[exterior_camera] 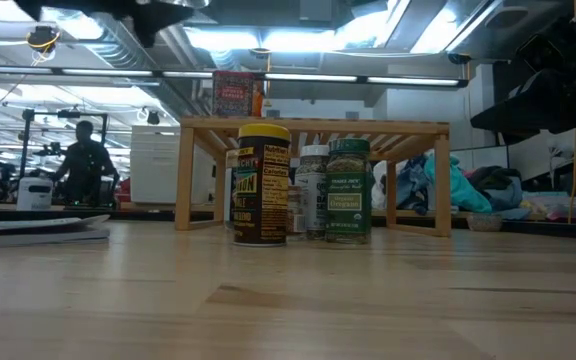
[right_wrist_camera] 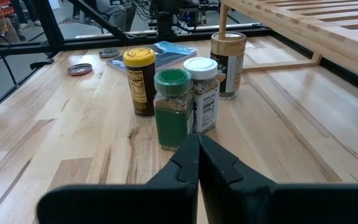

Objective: Shelf spices
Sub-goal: Put the green seasoning bottle on the shelf

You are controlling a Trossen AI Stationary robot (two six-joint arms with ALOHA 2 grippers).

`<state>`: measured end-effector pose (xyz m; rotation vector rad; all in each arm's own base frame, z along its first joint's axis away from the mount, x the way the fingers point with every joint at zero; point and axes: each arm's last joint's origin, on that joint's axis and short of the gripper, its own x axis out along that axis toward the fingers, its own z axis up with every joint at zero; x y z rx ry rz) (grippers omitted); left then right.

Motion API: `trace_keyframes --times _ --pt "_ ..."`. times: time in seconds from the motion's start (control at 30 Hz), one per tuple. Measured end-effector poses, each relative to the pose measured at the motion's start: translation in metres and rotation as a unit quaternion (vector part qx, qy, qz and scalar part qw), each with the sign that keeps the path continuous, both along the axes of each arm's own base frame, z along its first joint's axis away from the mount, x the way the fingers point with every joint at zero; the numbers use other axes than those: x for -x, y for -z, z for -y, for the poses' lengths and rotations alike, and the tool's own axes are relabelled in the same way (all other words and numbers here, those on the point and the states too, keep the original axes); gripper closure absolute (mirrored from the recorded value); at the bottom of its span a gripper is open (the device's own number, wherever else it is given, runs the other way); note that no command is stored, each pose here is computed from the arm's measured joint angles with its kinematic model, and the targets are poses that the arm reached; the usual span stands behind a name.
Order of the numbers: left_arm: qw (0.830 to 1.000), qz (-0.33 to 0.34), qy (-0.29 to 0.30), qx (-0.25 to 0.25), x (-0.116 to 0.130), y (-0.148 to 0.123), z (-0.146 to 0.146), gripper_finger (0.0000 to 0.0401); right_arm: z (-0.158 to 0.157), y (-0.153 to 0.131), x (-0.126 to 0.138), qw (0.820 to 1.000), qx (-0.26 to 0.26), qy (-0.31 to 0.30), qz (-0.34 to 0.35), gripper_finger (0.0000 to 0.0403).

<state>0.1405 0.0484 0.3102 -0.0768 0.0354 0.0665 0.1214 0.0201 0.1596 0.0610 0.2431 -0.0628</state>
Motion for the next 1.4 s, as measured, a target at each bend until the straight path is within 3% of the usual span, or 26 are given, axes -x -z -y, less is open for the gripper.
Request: trace_keyframes --times 0.23,0.43,0.77,0.93,1.13,1.4 --pt "0.988 -0.101 0.049 0.109 0.008 0.018 0.027 0.0174 0.0 0.0 0.0 1.0 0.0 0.0 0.0 0.0395" --pt "0.956 -0.207 0.055 0.201 0.005 0.038 0.041 0.0204 0.0 0.0 0.0 1.0 0.0 0.0 0.0 0.0395" --pt "0.921 -0.286 0.057 0.259 -0.016 0.056 0.062 0.0219 0.0 0.0 0.0 1.0 0.0 0.0 0.0 0.0395" --pt "0.913 -0.326 0.011 0.246 -0.029 0.071 0.075 0.0219 0.0 0.0 0.0 1.0 0.0 0.0 0.0 0.0395" --pt "0.92 -0.346 -0.058 0.173 -0.045 0.089 0.088 0.0219 0.0 0.0 0.0 1.0 0.0 0.0 0.0 0.0395" --pt "0.941 -0.309 -0.047 0.132 -0.071 0.097 0.097 0.0219 0.0 0.0 0.0 1.0 -0.01 0.0 0.003 0.0395"
